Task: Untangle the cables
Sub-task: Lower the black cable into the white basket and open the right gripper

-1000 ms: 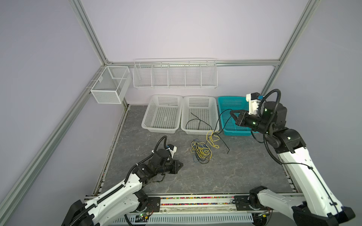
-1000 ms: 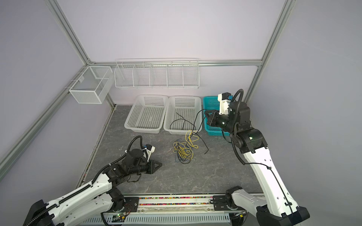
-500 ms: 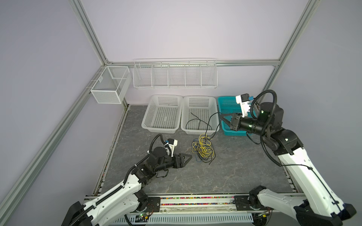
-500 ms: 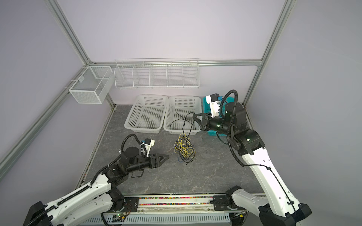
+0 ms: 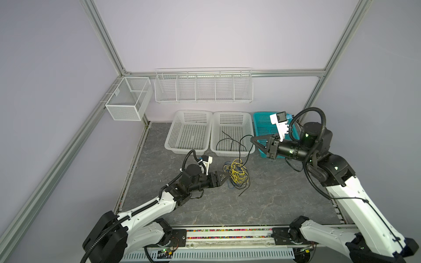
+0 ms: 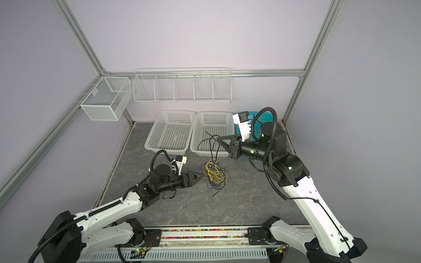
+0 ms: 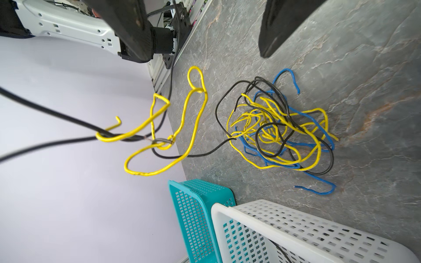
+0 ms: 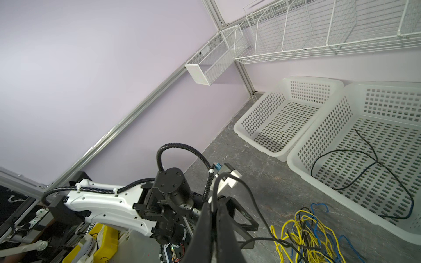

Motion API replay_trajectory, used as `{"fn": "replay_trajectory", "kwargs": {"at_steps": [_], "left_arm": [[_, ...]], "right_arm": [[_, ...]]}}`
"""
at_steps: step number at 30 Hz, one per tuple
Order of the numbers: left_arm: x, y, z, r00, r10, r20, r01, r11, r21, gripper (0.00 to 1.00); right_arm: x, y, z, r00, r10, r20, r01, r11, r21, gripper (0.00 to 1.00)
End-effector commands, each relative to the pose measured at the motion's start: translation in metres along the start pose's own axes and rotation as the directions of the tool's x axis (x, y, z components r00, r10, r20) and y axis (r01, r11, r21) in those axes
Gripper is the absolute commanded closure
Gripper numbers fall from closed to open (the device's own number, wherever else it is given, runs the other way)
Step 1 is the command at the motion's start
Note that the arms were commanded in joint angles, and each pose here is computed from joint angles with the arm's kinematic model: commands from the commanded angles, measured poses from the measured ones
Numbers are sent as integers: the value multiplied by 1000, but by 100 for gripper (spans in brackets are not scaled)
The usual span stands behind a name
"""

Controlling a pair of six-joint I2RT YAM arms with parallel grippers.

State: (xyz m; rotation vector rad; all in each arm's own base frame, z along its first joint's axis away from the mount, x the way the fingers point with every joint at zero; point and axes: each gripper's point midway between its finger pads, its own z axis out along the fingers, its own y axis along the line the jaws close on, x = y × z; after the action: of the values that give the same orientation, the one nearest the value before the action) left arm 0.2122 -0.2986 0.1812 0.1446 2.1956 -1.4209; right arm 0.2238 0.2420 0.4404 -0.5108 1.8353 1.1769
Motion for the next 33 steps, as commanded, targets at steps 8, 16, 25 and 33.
{"fn": "replay_trajectory", "kwargs": {"at_steps": [8, 16, 25, 33], "left_arm": [[-31, -28, 14, 998, -3, 59, -4, 994, 105, 30], [-18, -11, 27, 999, -36, -1, 36, 996, 86, 33], [-5, 24, 18, 1000, -13, -12, 12, 996, -84, 30], [2, 51, -11, 999, -12, 35, 20, 975, -223, 25]], "right_arm": [[0, 28, -6, 997, -76, 19, 78, 992, -100, 94], [-23, 28, -18, 991, -100, 91, 102, 995, -20, 94], [-56, 3, -6, 989, -121, 87, 107, 983, 150, 94], [-84, -58, 32, 992, -96, 85, 68, 956, 284, 94]]}}
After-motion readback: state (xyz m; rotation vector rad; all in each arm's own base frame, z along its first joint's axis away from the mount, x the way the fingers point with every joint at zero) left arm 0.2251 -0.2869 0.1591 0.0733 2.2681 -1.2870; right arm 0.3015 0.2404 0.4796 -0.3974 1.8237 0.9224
